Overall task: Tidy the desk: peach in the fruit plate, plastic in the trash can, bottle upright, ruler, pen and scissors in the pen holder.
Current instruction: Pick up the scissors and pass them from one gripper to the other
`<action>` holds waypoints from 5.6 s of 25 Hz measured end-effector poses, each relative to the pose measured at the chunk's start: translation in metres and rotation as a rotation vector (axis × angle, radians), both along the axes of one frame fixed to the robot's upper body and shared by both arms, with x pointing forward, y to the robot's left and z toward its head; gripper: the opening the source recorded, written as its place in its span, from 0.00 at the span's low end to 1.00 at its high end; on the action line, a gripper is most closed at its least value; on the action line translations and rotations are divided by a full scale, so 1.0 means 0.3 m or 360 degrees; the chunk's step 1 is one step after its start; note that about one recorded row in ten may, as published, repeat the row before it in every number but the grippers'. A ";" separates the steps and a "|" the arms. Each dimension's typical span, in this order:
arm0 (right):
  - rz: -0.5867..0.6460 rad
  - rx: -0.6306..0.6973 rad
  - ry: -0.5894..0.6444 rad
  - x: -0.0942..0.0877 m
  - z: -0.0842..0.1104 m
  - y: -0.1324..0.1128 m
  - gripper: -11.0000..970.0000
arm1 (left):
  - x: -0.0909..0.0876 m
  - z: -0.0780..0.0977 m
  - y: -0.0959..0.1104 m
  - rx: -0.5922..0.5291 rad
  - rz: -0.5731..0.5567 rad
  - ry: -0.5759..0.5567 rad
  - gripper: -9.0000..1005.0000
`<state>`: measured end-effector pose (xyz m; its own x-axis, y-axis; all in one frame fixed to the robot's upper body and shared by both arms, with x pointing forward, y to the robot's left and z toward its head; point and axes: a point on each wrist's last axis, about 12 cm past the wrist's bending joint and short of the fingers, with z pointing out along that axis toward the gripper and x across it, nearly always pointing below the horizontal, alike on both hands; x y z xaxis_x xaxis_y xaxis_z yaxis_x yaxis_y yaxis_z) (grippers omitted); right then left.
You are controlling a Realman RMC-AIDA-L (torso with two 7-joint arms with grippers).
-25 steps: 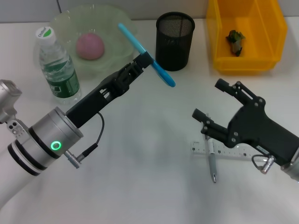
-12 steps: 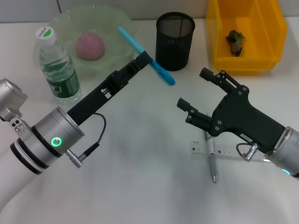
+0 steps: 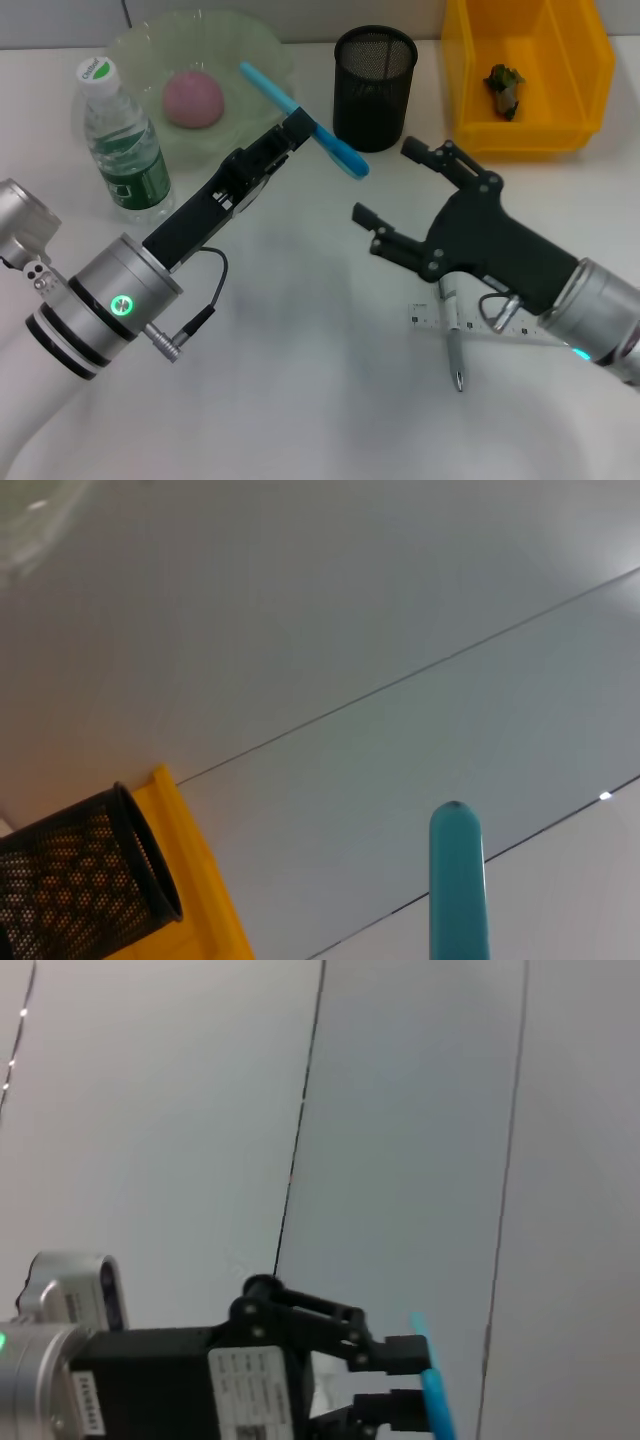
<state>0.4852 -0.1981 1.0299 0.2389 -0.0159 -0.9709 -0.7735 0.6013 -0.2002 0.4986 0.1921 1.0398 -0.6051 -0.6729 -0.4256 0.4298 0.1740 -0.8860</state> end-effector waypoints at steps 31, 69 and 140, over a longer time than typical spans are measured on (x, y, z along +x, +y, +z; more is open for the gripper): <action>0.0000 -0.0088 -0.0108 0.043 0.017 0.059 0.85 | -0.019 -0.024 -0.019 -0.0105 -0.0007 0.0190 0.29; 0.0009 -0.0136 -0.0105 0.071 0.020 0.073 0.53 | -0.011 -0.023 -0.029 -0.0093 0.0007 0.0188 0.30; -0.0005 -0.0142 -0.0101 0.083 0.022 0.077 0.11 | 0.004 -0.016 -0.038 -0.0085 -0.0003 0.0181 0.32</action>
<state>0.5100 -0.1751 1.0366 0.2994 -0.1025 -0.9486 -0.7559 0.5812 -0.3014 0.4998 0.1806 1.0350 -0.6487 -0.6916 -0.3177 0.3262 0.1246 -0.9371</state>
